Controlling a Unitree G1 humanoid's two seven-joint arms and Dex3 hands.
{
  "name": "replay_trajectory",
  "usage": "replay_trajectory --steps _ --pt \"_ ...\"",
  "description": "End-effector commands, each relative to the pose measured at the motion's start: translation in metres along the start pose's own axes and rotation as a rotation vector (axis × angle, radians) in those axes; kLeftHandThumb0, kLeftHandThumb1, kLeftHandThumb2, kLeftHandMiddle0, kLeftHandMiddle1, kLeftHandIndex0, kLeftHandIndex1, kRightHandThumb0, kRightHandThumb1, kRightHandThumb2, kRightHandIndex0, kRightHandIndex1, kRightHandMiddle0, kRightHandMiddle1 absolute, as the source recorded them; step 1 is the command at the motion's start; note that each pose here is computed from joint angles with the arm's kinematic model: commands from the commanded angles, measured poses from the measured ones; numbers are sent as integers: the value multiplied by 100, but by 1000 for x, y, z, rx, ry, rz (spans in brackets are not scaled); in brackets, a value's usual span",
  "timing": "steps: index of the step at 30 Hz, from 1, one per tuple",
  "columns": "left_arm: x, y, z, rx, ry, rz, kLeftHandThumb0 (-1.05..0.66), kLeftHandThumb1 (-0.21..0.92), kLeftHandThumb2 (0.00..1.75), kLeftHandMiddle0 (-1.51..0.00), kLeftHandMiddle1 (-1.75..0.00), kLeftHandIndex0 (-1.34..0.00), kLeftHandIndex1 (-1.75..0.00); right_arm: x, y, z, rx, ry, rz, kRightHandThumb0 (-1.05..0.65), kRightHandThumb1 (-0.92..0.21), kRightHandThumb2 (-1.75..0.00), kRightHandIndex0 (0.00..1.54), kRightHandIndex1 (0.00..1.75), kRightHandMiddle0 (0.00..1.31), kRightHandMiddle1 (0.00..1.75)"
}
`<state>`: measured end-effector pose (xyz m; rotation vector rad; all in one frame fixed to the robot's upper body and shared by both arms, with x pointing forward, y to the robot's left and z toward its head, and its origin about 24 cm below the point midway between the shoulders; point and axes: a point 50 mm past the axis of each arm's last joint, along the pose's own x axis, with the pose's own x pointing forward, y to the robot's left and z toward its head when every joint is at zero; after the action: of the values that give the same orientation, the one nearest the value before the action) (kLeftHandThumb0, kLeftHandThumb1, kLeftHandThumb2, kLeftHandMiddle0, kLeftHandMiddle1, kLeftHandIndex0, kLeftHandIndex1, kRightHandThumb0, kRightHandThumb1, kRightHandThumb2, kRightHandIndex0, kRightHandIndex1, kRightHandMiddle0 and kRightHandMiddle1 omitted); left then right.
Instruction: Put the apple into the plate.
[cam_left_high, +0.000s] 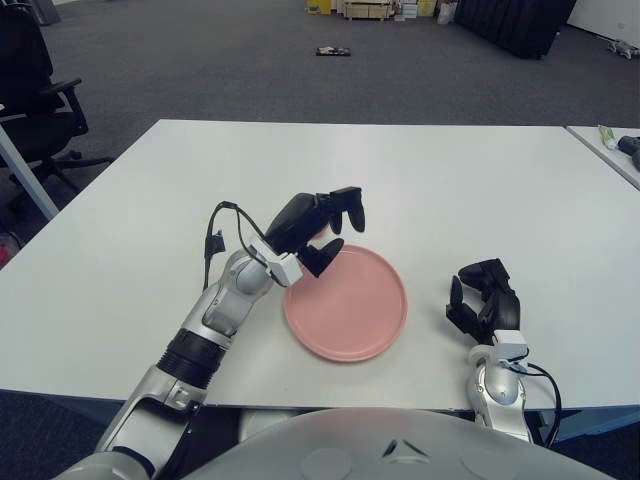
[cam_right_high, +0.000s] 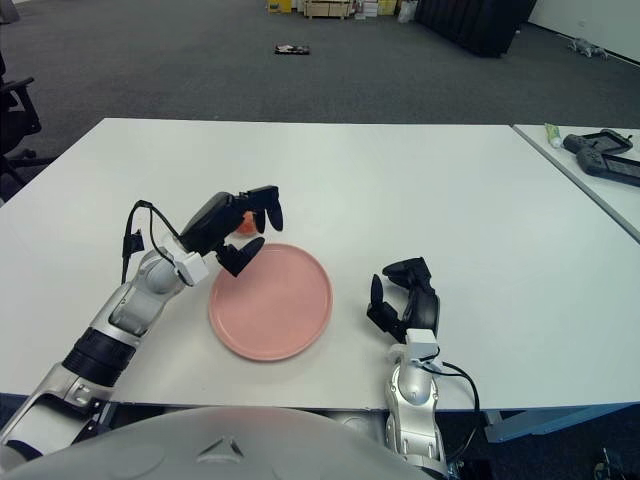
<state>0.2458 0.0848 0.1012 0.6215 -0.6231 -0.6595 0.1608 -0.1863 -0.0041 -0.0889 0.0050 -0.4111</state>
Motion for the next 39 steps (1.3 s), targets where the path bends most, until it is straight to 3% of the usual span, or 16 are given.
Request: replay_trajectory --steps 1,12,24,29,33,34,35,37,39 --pt "-3 2 1 -5 -13 -52 0 1 161 -89 -159 -61 -175 0 0 -1 5 13 -7 -39 -65 -91 60 155 37 175" --pt "-4 -2 1 35 -8 -134 0 5 159 -86 -163 -58 -175 0 1 -2 3 15 -13 -39 -65 -90 59 153 36 175" --pt "0 2 -12 65 23 -67 0 6 158 -86 -162 -57 -175 0 1 -2 15 19 -3 -39 -65 -90 60 154 36 175" --pt "8 12 -31 79 66 7 0 3 162 -83 -170 -62 -172 1 1 -2 21 23 -3 -39 -65 -90 61 154 36 175" --pt "10 24 -57 115 164 66 -1 6 159 -81 -174 -61 -167 0 1 -2 18 23 -8 -39 -65 -90 61 153 36 175" --pt "11 25 -58 123 170 72 -1 20 142 -67 -174 -55 -165 0 1 -2 17 23 -8 -39 -65 -90 61 153 36 175" --pt "11 25 -59 134 177 83 -1 26 135 -62 -174 -52 -164 0 1 -2 14 22 -9 -39 -65 -90 61 153 36 175" --pt "10 24 -60 150 187 104 -29 25 120 -29 -149 -21 -156 0 1 -2 8 20 -10 -39 -64 -91 62 154 37 175" --pt "10 24 -61 159 196 123 -43 26 113 -16 -132 -11 -141 0 1 -2 4 18 -11 -39 -64 -91 62 155 37 175"
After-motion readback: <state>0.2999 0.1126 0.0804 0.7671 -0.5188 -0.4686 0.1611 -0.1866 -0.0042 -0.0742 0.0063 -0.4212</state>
